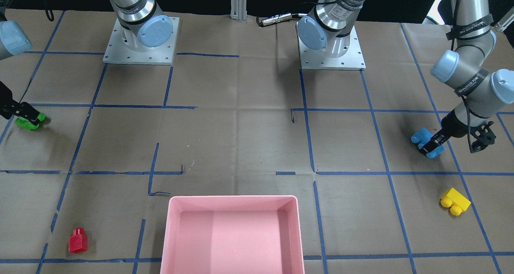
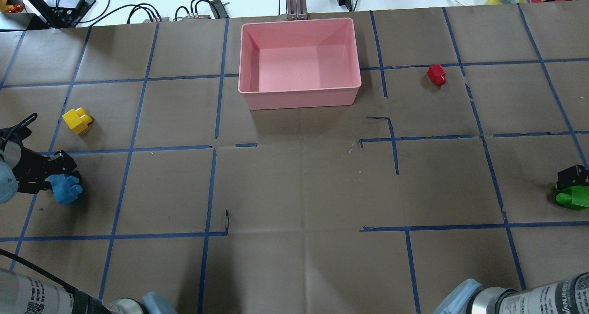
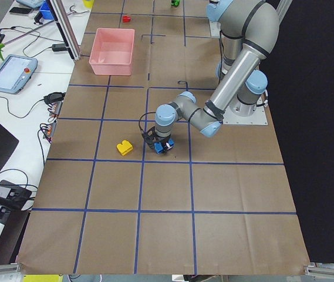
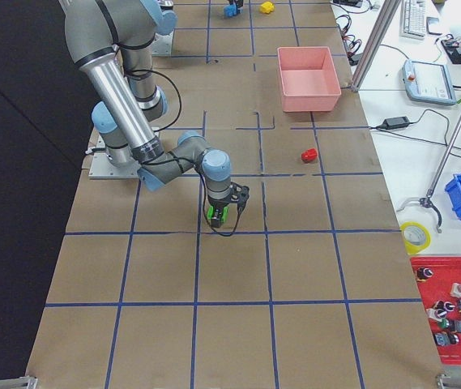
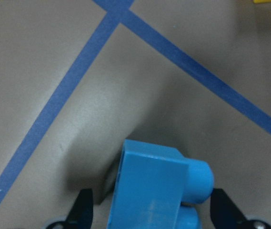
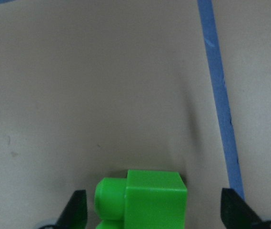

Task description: Put all blocks into box

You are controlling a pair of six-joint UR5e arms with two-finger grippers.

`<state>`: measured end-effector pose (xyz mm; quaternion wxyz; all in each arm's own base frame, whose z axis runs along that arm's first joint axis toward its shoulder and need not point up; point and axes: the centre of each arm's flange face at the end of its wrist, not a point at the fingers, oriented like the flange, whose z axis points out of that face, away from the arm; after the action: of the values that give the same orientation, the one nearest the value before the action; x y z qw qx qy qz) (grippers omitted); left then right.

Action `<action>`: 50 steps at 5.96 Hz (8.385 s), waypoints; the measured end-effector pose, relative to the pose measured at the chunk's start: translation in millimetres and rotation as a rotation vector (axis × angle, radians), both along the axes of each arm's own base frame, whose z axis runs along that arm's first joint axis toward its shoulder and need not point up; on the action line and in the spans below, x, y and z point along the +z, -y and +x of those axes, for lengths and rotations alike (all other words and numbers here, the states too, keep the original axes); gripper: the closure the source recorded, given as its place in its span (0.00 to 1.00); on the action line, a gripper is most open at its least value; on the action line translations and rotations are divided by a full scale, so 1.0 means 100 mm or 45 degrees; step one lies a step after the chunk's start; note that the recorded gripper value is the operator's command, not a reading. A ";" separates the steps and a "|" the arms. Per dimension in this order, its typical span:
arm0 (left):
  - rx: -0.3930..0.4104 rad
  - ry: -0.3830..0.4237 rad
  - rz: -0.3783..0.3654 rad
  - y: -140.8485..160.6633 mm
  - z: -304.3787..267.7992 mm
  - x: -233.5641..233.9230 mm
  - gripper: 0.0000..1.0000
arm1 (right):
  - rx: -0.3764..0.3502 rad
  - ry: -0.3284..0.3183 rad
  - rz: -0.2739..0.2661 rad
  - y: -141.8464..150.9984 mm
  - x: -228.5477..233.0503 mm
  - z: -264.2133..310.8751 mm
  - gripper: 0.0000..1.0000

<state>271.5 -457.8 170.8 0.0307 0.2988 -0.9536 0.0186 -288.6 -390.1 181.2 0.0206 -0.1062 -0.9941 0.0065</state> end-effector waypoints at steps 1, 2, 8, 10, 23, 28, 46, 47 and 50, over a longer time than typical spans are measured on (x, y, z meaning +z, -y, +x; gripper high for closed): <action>0.000 0.001 0.000 0.02 0.01 0.06 0.80 | -0.001 0.003 0.011 -0.03 -0.02 0.02 0.01; -0.001 0.000 0.001 0.10 0.06 0.20 0.85 | -0.001 0.006 0.017 -0.05 -0.03 0.04 0.01; -0.343 -0.003 0.015 1.55 -1.01 2.54 0.96 | 0.000 0.011 0.019 -0.07 -0.04 0.07 0.66; -0.590 0.006 -0.020 1.94 -2.78 2.79 0.96 | -0.004 0.013 0.022 -0.07 -0.02 0.07 0.89; -0.710 0.116 -0.200 2.66 -5.10 2.22 0.00 | 0.452 0.120 -0.363 1.28 2.68 3.08 0.96; -0.464 0.119 -0.041 2.28 -2.06 2.94 0.00 | 0.661 0.395 -0.558 2.60 2.41 5.43 0.95; 0.349 0.019 0.012 1.89 0.07 0.03 0.00 | 0.460 0.047 -0.343 2.40 0.56 2.53 0.04; 0.349 0.020 0.013 1.89 0.08 0.01 0.08 | 0.574 0.088 -0.435 2.58 0.56 2.55 0.04; 0.350 0.018 0.012 1.88 0.07 0.06 0.53 | 0.723 0.039 -0.540 2.98 0.47 2.46 0.04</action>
<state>278.7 -645.6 177.0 0.0198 0.4267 -0.9040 0.0200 -43.0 -688.2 228.7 -0.0196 0.1723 -0.9607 0.2166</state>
